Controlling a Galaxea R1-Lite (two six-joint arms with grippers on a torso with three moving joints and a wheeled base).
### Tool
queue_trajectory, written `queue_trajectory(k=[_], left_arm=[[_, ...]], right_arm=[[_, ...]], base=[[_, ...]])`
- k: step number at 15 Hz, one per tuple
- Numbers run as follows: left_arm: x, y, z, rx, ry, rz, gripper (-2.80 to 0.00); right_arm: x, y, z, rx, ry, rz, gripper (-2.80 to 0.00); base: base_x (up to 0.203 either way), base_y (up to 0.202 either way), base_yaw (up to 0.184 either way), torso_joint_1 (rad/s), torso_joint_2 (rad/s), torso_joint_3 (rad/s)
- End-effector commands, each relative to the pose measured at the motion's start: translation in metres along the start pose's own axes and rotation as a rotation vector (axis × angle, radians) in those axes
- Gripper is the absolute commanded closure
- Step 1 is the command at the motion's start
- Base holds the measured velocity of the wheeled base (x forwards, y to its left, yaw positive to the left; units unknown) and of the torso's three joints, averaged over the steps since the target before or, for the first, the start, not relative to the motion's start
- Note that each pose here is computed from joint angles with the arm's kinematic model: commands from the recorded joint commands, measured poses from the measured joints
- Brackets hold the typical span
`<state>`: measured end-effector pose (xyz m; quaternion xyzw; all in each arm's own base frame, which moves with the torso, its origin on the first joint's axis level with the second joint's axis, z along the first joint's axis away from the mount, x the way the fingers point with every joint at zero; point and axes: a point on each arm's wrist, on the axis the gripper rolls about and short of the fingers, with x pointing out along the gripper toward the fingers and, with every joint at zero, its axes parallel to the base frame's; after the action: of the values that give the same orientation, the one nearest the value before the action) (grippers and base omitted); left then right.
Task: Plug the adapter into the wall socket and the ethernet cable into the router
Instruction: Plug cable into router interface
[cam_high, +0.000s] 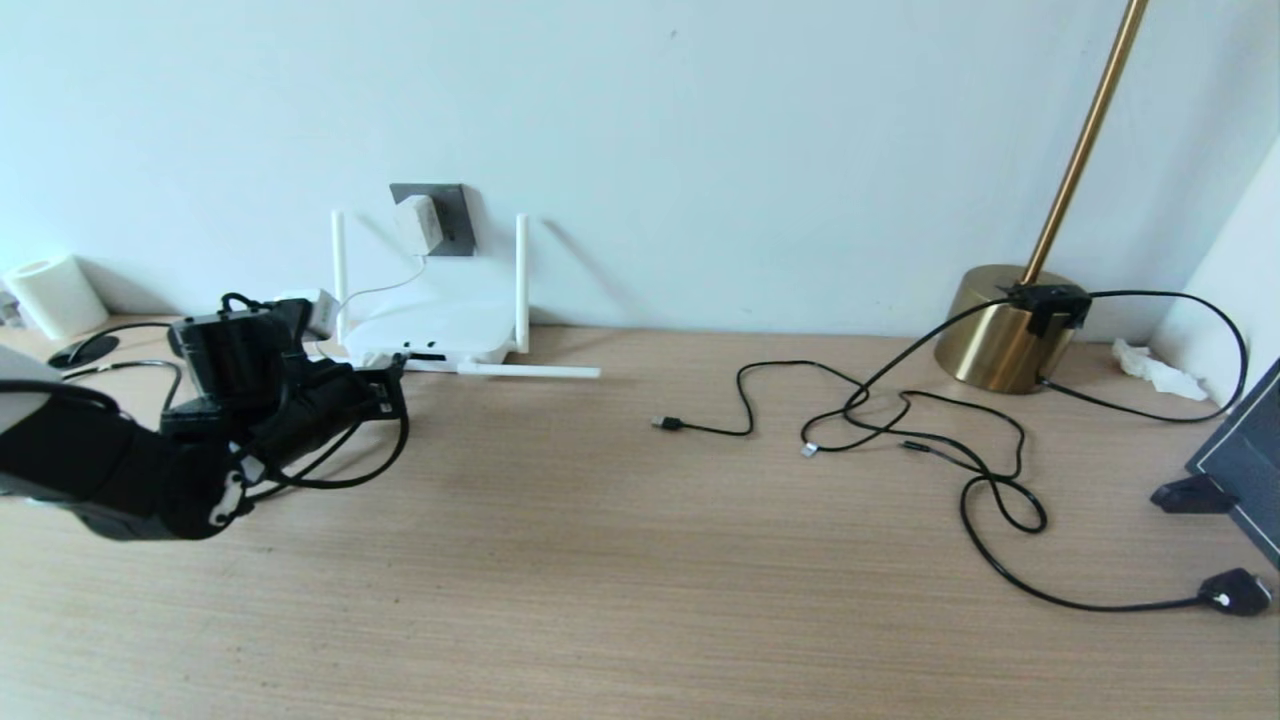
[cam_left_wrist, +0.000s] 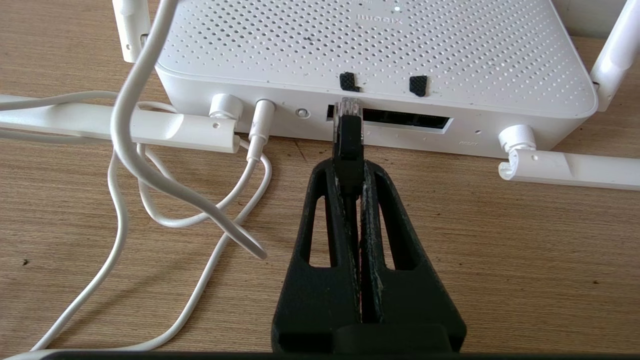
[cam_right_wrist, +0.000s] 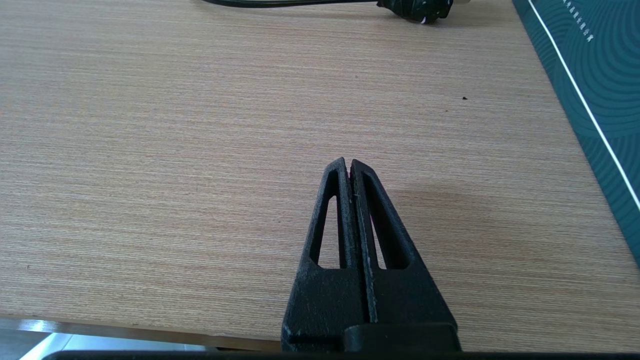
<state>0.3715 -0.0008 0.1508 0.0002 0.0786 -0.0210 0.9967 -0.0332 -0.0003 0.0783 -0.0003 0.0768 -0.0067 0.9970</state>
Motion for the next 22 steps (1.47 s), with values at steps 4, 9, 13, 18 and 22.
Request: queue_trajectory(k=[4, 9, 13, 18, 22], left_arm=[[-0.0004, -0.0013, 0.0017, 0.001, -0.009, -0.004, 0.00], [0.0004, -0.0007, -0.0003, 0.000, -0.003, -0.003, 0.00], [0.0009, -0.0007, -0.0018, 0.000, 0.002, -0.003, 0.00], [0.0012, -0.0003, -0.0037, -0.002, 0.008, -0.002, 0.00], [0.0019, -0.0001, -0.0046, -0.003, 0.011, -0.001, 0.00]], right_arm=[[0.0000, 0.0000, -0.0001, 0.000, 0.001, 0.000, 0.00], [0.0000, 0.0000, -0.0001, 0.000, 0.001, 0.000, 0.00], [0.0000, 0.0000, -0.0001, 0.000, 0.001, 0.000, 0.00], [0.0000, 0.0000, -0.0001, 0.000, 0.001, 0.000, 0.00], [0.0000, 0.0000, -0.0001, 0.000, 0.001, 0.000, 0.00]], base=[[0.000, 0.000, 0.000, 0.000, 0.00, 0.000], [0.000, 0.000, 0.000, 0.000, 0.00, 0.000], [0.000, 0.000, 0.000, 0.000, 0.00, 0.000], [0.000, 0.000, 0.000, 0.000, 0.00, 0.000], [0.000, 0.000, 0.000, 0.000, 0.00, 0.000]])
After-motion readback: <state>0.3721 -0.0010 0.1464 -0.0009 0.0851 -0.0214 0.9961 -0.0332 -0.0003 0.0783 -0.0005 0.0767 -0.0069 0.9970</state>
